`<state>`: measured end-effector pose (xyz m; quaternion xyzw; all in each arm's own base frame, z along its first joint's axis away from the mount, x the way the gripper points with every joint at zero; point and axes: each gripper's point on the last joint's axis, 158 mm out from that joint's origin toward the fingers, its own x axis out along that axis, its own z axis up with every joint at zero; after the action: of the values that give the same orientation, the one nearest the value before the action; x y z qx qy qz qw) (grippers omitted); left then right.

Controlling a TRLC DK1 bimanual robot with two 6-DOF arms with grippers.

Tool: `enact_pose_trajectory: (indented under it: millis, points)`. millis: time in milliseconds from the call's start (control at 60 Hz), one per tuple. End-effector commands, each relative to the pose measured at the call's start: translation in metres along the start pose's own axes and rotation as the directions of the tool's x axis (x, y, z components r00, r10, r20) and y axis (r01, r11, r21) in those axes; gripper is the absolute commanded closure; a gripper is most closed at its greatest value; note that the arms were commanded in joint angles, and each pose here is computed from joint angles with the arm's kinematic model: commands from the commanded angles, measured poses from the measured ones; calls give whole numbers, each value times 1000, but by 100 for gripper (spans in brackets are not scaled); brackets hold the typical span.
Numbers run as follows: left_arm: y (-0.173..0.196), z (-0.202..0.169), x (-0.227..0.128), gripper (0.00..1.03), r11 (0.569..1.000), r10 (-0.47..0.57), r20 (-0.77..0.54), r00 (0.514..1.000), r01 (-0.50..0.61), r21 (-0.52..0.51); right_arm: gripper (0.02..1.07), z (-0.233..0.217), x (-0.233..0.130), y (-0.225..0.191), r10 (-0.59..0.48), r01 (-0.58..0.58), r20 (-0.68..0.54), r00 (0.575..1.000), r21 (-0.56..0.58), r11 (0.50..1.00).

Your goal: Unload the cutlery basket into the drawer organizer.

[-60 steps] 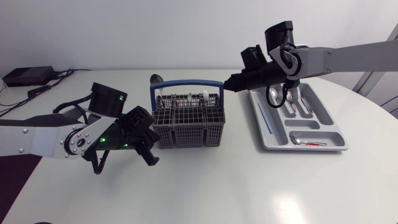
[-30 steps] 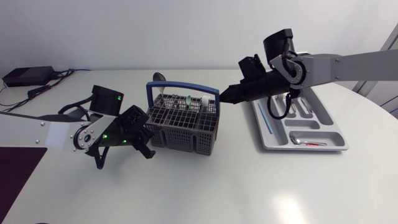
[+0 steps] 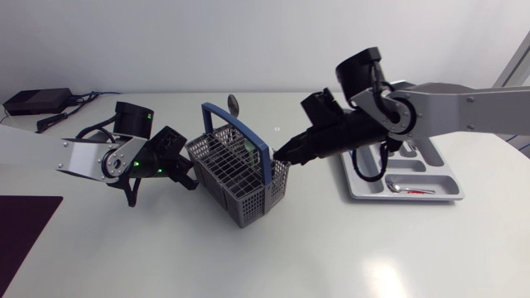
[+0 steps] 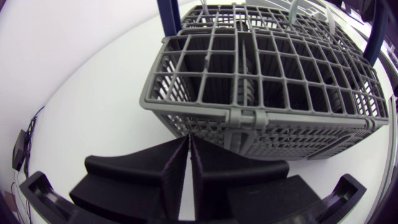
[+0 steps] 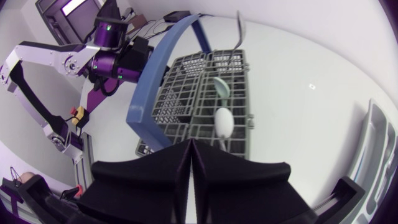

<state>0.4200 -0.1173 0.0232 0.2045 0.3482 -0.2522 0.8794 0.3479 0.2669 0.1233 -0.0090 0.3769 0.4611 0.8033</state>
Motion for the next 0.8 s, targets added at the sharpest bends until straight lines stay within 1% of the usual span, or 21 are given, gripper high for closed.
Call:
enact_pose_trajectory:
  millis: [0, 67, 83, 117, 200, 250, 350, 467, 633, 783]
  points:
    - [18, 6, 4, 89, 1000, 27, 16, 999, -27, -9, 101, -4, -15, -34, -81, 80, 15, 997, 31, 996]
    - [29, 7, 8, 89, 999, 43, 16, 999, -43, -31, 101, -8, -15, -58, -130, 129, 10, 991, 50, 990]
    - [39, 7, 11, 89, 997, 56, 15, 998, -55, -52, 101, -12, -12, -67, -149, 149, 1, 989, 59, 987]
    - [47, 8, 14, 89, 995, 64, 11, 998, -63, -76, 101, -16, -7, -74, -163, 163, -10, 987, 65, 984]
    - [62, 8, 26, 89, 990, 68, -6, 998, -68, -123, 101, -21, 6, -85, -177, 179, -27, 984, 66, 982]
    - [63, 9, 32, 89, 989, 64, -10, 998, -65, -131, 101, -21, 12, -85, -173, 175, -35, 984, 64, 983]
    - [65, 16, 41, 89, 988, 56, -12, 998, -57, -145, 101, -23, 22, -73, -150, 153, -52, 987, 50, 987]
    - [53, 30, 51, 89, 989, 29, -3, 1000, -29, -142, 101, -36, 29, -43, -105, 108, -83, 991, 29, 994]
    - [41, 45, 62, 89, 992, 3, 5, 1000, -3, -127, 101, -47, 24, 0, -55, 56, -101, 993, -1, 998]
    - [29, 64, 69, 89, 994, -24, 9, 1000, 25, -103, 101, -61, 21, 21, -28, 28, -130, 991, -1, 1000]
